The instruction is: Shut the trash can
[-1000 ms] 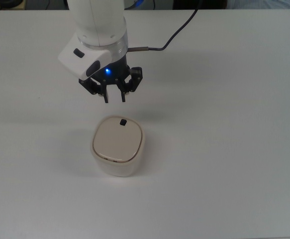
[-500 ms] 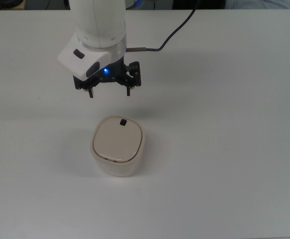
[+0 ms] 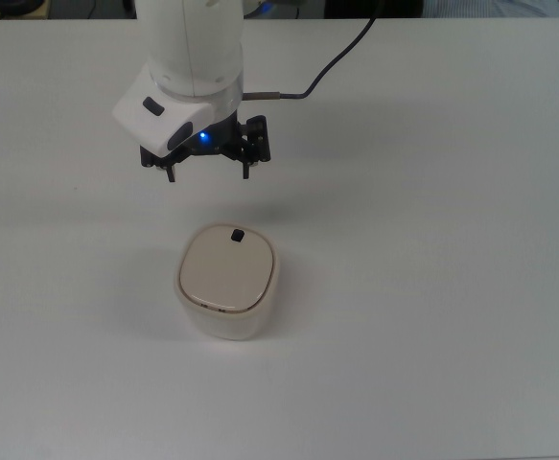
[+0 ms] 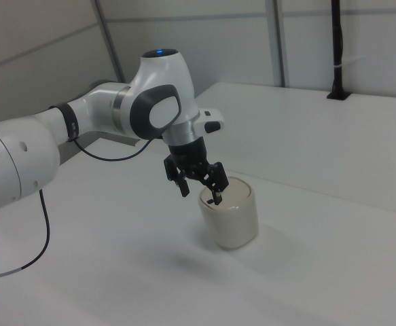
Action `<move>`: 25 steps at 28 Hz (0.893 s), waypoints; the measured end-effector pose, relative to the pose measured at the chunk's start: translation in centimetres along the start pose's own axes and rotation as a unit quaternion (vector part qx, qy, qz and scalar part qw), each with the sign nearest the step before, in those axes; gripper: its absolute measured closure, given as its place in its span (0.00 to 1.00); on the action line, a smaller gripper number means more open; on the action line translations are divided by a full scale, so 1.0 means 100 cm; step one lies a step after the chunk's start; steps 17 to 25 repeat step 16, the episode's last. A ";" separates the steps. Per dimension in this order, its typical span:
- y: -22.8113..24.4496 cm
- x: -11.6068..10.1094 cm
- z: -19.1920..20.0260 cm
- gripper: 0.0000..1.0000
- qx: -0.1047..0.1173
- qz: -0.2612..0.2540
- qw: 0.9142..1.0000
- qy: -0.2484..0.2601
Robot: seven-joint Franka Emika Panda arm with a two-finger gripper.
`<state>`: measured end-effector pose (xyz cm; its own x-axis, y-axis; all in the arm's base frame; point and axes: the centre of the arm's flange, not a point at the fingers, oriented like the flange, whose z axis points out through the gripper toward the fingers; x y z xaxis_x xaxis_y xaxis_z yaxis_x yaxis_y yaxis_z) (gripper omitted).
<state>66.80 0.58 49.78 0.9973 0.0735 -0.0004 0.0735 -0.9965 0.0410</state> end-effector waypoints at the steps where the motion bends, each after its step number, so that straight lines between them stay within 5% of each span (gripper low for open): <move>1: 0.000 0.000 0.000 0.00 0.000 0.000 1.000 0.000; 25: 0.000 0.000 0.002 0.00 0.000 0.000 1.000 -0.002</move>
